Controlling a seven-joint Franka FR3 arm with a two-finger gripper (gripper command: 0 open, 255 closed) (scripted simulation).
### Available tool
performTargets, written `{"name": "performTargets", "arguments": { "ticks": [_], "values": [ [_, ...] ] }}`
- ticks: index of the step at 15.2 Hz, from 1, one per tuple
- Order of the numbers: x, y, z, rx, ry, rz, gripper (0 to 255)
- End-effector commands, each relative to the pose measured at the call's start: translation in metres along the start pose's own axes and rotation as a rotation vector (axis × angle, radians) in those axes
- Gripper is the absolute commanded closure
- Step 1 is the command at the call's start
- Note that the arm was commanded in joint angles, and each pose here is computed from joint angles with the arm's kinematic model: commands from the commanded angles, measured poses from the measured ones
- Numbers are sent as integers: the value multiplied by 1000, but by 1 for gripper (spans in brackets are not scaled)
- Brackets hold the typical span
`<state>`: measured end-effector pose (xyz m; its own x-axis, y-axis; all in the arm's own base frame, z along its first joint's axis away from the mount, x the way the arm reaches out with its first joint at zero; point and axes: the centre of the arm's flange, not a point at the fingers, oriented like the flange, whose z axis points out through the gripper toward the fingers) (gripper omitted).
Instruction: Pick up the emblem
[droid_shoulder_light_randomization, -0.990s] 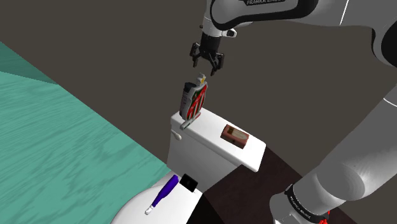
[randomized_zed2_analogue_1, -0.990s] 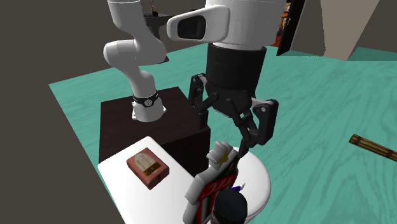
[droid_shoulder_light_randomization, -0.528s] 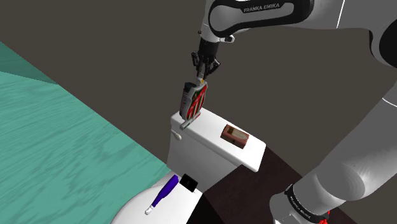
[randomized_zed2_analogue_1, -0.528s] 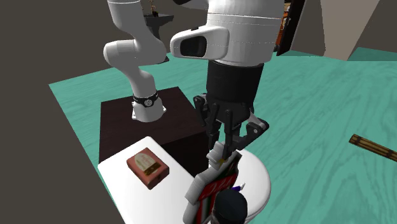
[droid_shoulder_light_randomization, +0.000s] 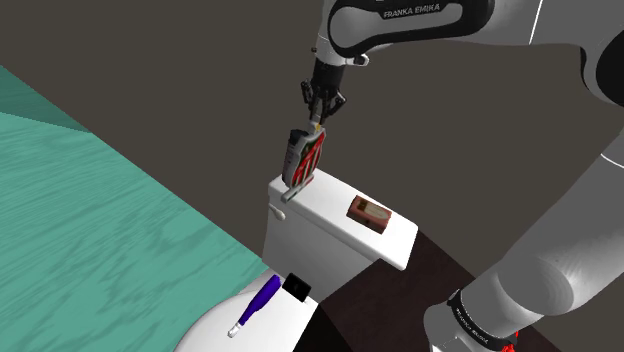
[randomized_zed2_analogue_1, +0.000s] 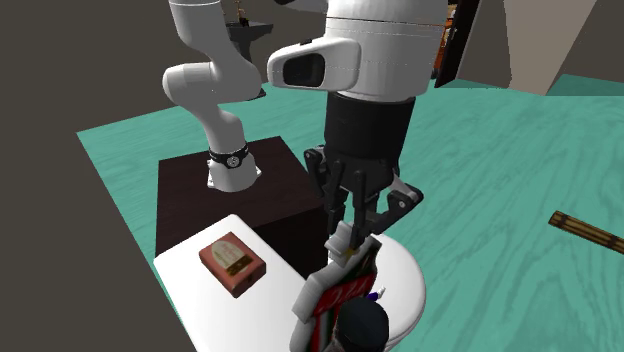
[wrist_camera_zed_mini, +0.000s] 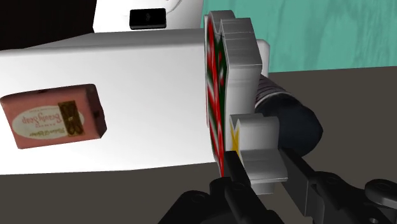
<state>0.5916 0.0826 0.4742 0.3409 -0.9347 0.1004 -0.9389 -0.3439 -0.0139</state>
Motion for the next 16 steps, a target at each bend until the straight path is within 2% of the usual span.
{"name": "performTargets", "arguments": {
  "ticks": [1, 14, 16],
  "values": [
    [1, 0, -8, 1, 0, 0, 255],
    [8, -1, -76, 1, 0, 0, 255],
    [8, -1, -77, 1, 0, 0, 255]
  ]
}}
